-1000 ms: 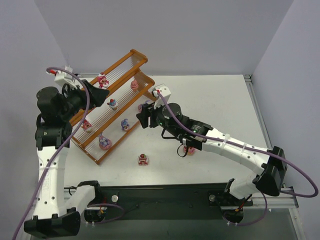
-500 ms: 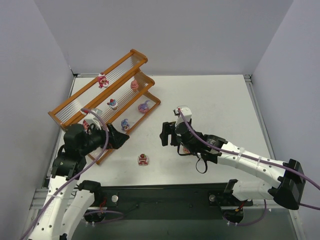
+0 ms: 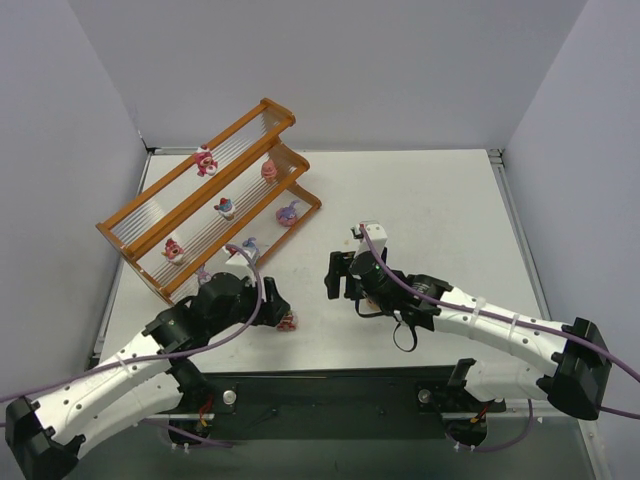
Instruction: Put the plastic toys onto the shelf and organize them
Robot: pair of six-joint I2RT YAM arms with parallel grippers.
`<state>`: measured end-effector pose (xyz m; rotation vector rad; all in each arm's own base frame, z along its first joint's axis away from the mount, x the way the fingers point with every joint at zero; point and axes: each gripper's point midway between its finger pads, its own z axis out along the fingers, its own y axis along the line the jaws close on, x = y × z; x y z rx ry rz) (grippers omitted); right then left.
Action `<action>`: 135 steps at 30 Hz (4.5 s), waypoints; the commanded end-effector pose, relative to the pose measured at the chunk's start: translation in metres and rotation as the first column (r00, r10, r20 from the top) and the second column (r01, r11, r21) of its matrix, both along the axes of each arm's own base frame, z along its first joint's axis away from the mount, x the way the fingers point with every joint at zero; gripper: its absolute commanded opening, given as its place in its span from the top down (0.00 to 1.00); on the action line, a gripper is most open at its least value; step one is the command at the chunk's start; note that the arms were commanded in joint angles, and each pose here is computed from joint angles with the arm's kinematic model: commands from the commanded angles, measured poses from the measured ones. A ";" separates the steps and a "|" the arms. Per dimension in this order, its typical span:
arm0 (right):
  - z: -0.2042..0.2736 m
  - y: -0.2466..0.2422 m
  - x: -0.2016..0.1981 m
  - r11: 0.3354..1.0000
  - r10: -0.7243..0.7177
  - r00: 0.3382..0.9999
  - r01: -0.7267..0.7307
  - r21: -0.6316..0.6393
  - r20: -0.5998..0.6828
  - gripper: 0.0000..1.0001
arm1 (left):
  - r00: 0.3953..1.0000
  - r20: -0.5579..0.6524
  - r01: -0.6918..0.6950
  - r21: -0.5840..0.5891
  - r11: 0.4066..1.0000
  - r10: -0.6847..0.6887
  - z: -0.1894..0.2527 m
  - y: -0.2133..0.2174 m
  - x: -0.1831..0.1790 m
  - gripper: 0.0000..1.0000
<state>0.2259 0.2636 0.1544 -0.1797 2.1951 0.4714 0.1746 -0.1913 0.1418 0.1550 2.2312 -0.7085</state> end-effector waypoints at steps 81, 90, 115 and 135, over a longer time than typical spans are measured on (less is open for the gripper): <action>0.020 -0.060 0.002 0.985 -0.143 0.989 0.137 0.107 0.046 0.33 | 0.882 0.395 -0.312 0.084 0.946 0.256 0.305 0.013 0.262 1.00; 0.003 -0.066 -0.010 0.983 -0.144 0.990 0.143 0.117 0.005 0.32 | 0.875 0.381 -0.352 0.073 0.933 0.300 0.295 0.034 0.309 1.00; -0.007 -0.065 -0.013 0.986 -0.133 0.991 0.133 0.103 -0.010 0.33 | 0.847 0.467 -0.357 0.143 0.923 0.255 0.270 0.049 0.371 1.00; -0.018 -0.063 -0.009 0.986 -0.148 0.989 0.150 0.069 -0.027 0.33 | 0.875 0.408 -0.363 0.195 0.911 0.261 0.239 0.045 0.375 0.88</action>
